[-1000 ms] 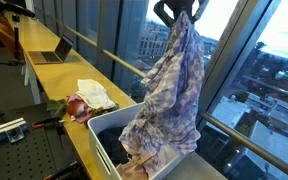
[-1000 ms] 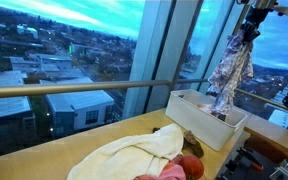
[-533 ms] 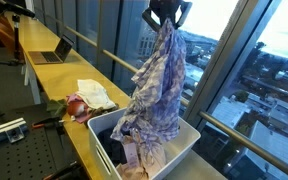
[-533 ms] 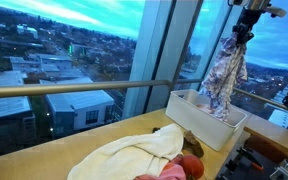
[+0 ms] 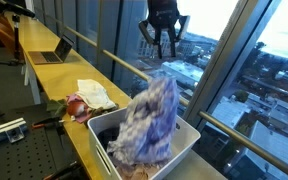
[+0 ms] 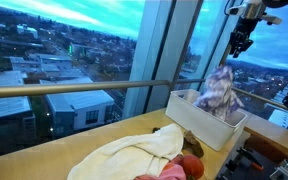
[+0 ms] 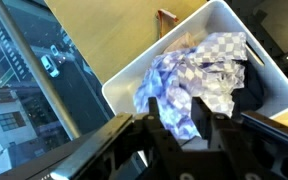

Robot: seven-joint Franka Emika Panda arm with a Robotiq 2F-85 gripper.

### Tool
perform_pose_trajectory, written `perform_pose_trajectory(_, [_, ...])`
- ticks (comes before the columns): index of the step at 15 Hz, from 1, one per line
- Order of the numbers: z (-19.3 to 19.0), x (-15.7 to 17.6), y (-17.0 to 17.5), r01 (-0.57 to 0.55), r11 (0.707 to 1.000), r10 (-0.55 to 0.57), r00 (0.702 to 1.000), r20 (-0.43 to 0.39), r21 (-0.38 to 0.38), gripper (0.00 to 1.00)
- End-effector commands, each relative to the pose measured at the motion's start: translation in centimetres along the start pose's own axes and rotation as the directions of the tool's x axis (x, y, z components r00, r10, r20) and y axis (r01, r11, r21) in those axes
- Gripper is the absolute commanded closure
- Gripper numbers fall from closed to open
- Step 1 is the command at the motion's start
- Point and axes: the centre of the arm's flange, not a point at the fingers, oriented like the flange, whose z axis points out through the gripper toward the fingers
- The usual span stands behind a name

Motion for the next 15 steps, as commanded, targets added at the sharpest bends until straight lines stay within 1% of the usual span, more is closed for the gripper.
perform_pose_trajectory(1, [-0.6,0.0,-0.1,-0.01,1.0,0.01,1.0,-0.008,-0.003,0.3])
perform_pose_trajectory(4, [-0.6,1.2,-1.2,0.003,1.0,-0.003,1.0,-0.01,-0.003,0.07])
perform_pose_trajectory(5, [-0.4,1.9,-1.8,0.009,1.0,-0.009,1.0,-0.01,-0.002,0.01])
perform_pose_trajectory(7, [0.2,4.0,-3.7,0.021,1.0,-0.02,1.0,-0.01,0.003,0.0])
perform_pose_trajectory(10, [0.9,8.1,-7.4,0.036,0.999,-0.035,0.999,-0.02,0.025,0.0])
perform_pose_trajectory(15, [1.8,15.9,-15.1,0.078,0.996,-0.077,0.997,-0.025,0.047,0.0])
